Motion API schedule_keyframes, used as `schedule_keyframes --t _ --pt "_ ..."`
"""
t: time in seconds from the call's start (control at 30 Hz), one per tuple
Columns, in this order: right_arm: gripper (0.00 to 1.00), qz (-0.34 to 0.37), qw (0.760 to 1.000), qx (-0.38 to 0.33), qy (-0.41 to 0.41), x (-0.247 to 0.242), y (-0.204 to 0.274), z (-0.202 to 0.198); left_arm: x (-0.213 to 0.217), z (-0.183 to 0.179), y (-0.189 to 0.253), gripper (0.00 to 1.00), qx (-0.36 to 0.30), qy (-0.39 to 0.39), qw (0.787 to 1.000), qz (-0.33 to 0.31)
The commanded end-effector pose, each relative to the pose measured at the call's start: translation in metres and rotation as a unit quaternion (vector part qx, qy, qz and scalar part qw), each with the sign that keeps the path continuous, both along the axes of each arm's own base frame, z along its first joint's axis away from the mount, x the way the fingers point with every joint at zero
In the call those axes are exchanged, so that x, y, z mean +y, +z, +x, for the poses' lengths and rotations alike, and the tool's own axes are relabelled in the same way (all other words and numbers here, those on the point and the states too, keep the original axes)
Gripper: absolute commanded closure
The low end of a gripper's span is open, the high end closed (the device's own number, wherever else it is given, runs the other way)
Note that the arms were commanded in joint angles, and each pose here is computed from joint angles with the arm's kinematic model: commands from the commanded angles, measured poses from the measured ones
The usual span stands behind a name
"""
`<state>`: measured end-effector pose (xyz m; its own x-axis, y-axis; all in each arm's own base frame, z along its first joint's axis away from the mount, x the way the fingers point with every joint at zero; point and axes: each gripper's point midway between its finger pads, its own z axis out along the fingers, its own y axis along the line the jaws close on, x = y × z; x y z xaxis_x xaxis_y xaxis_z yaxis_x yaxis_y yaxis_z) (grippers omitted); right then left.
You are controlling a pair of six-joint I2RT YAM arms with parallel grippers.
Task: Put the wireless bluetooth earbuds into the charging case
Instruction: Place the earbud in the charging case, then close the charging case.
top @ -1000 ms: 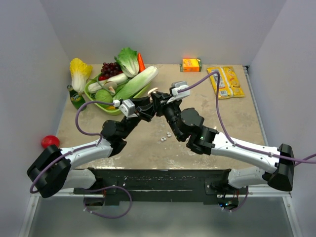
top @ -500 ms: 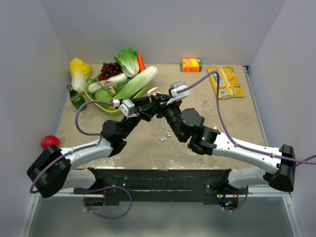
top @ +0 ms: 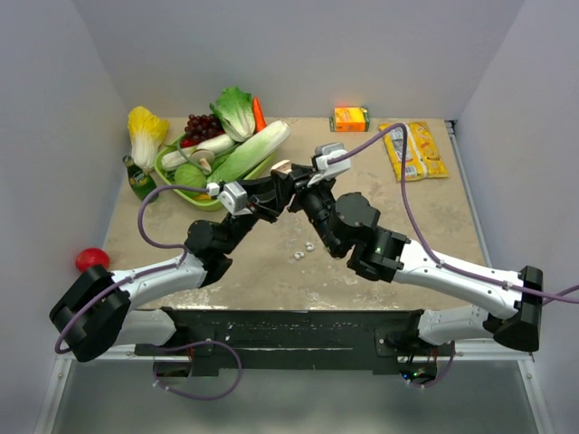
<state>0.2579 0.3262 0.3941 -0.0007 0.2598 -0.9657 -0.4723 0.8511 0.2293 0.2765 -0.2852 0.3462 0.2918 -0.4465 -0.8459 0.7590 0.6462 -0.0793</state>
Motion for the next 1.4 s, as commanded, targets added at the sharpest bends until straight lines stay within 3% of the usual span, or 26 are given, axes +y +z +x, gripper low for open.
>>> schedule_keyframes --t 0.0,0.17,0.33,0.67,0.87,1.37 --pt "0.49 0.060 0.998 -0.023 -0.018 -0.030 0.058 -0.005 0.059 -0.054 0.106 1.00 -0.188 0.012 0.965 -0.181" --pt "0.47 0.065 0.997 -0.021 -0.030 -0.048 0.069 -0.006 0.059 -0.054 0.102 1.00 -0.182 0.008 0.967 -0.180" --pt "0.50 0.024 0.998 0.002 -0.053 -0.062 0.059 0.009 0.055 -0.063 0.092 1.00 -0.178 -0.019 0.968 -0.174" --pt "0.57 -0.080 0.994 0.071 -0.010 -0.060 0.017 0.031 0.021 -0.112 0.051 1.00 -0.211 -0.162 0.960 -0.083" --pt "0.57 -0.137 0.981 0.131 0.033 -0.039 -0.025 0.028 0.016 -0.120 0.045 1.00 -0.233 -0.169 0.957 -0.039" --pt "0.63 -0.170 0.962 0.184 0.109 -0.031 -0.064 -0.001 0.018 -0.116 0.054 1.00 -0.250 -0.144 0.957 -0.042"
